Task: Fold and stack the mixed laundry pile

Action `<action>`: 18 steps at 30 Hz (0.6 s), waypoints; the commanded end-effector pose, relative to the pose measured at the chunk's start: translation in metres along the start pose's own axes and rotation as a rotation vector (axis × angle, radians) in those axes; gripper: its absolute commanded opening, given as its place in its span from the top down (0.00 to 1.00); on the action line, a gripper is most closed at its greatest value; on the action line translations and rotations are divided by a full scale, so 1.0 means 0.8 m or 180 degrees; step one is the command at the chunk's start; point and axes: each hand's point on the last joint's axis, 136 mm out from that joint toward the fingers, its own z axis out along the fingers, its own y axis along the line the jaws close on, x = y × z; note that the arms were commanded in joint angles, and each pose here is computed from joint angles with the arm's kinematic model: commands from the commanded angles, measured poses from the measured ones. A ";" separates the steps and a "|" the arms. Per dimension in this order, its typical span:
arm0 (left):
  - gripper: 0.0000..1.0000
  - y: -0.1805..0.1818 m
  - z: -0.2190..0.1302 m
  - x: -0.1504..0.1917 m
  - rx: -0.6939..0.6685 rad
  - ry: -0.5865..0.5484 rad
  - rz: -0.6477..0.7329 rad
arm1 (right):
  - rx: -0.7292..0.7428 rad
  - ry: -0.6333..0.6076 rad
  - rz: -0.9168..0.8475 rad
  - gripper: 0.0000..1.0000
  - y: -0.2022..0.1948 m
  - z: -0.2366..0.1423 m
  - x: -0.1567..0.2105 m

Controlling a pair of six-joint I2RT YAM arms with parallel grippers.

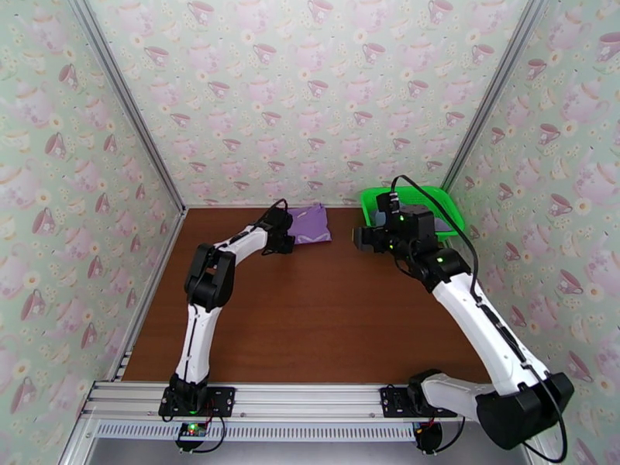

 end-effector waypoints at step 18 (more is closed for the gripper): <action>1.00 -0.016 -0.021 -0.061 0.0056 -0.0198 0.0203 | 0.1227 0.0902 0.0553 0.10 -0.229 0.137 0.031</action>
